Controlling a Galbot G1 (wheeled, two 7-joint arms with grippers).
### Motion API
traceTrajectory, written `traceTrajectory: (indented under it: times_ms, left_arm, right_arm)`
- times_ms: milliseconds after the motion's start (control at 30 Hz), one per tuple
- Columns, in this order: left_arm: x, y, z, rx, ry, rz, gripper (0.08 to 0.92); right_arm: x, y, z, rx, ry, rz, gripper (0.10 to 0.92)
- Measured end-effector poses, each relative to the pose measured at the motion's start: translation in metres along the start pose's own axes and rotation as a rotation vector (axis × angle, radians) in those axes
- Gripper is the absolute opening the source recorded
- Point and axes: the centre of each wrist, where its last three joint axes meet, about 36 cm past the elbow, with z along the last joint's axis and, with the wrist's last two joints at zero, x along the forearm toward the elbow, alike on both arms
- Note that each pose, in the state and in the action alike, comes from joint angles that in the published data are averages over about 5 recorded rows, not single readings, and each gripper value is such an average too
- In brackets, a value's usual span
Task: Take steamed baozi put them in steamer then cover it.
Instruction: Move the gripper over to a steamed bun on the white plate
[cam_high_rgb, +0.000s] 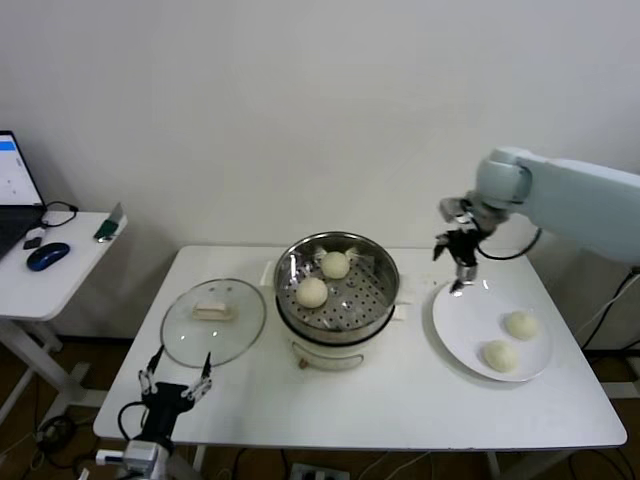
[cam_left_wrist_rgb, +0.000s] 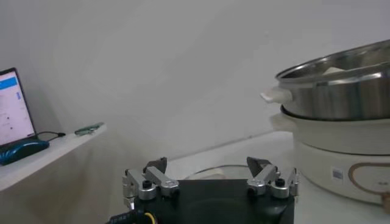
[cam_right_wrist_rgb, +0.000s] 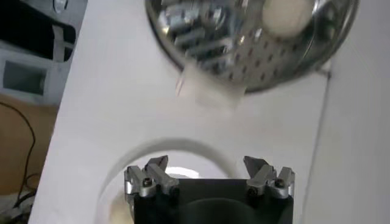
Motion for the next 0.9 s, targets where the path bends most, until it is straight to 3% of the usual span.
traceTrajectory:
  times_ms: [400,900]
  left_arm:
    - [0.006,-0.003,0.0,-0.009,0.022,-0.013,0.823]
    - [0.01,-0.003,0.004,-0.017,0.044,-0.017,0.823]
  right_arm:
    - [-0.075,0.047,0.067,-0.041,0.044,-0.058,0.823]
    - [-0.131,0.063,0.082,-0.035,0.078,-0.107,0.823]
